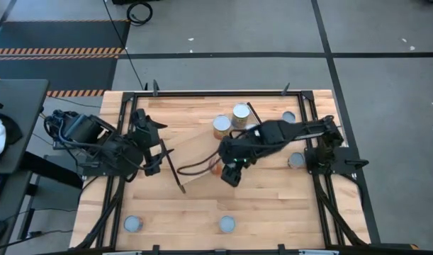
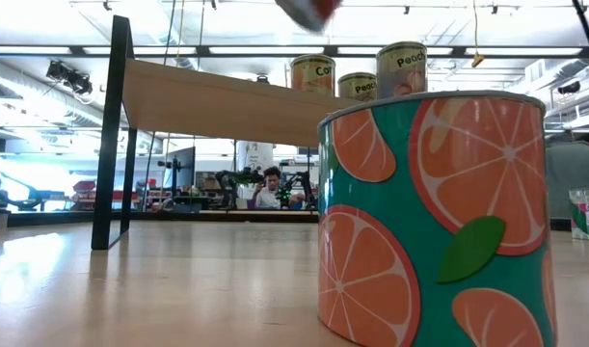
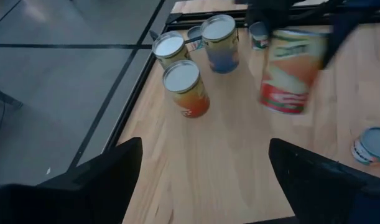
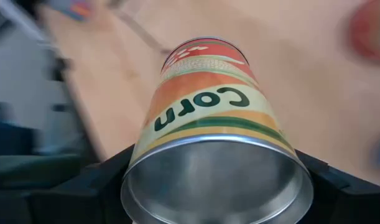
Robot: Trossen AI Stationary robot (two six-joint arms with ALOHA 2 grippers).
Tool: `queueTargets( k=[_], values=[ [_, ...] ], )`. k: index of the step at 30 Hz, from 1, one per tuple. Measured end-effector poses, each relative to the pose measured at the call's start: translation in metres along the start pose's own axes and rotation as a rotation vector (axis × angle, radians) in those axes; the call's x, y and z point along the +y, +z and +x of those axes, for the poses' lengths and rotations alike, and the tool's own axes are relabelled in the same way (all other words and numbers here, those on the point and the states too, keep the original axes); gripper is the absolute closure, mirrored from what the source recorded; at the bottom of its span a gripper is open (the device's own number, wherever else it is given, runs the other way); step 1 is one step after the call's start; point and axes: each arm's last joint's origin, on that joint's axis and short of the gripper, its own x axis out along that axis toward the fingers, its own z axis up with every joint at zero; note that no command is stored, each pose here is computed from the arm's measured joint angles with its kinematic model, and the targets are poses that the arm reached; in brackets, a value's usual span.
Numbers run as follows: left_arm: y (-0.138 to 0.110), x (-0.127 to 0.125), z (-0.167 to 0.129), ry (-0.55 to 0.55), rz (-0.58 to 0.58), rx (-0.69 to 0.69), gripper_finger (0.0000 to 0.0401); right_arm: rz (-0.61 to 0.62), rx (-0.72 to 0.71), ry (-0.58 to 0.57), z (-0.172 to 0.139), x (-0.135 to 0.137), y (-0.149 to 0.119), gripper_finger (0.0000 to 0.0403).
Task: Pick and place cans onto a shelf
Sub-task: Put the large canned corn on shelf
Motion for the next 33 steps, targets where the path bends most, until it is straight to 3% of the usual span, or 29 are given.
queueTargets(
  k=[5,11,25,33],
  values=[
    [0.002,0.005,0.005,0.026,-0.044,0.007,0.0044,-0.066,0.076,-0.142,0.005,-0.02,0.004,0.0095],
    [0.003,0.008,0.008,0.043,-0.072,0.01,0.0044,-0.063,0.087,-0.166,0.014,-0.031,0.015,0.0095],
    [0.018,0.013,-0.004,-0.028,-0.16,-0.085,0.0044,0.143,0.111,-0.16,0.019,-0.048,0.025,0.0094],
    [0.024,0.022,-0.016,-0.046,-0.167,-0.128,0.0044,0.257,0.079,-0.191,0.019,-0.048,0.025,0.0064]
  ],
)
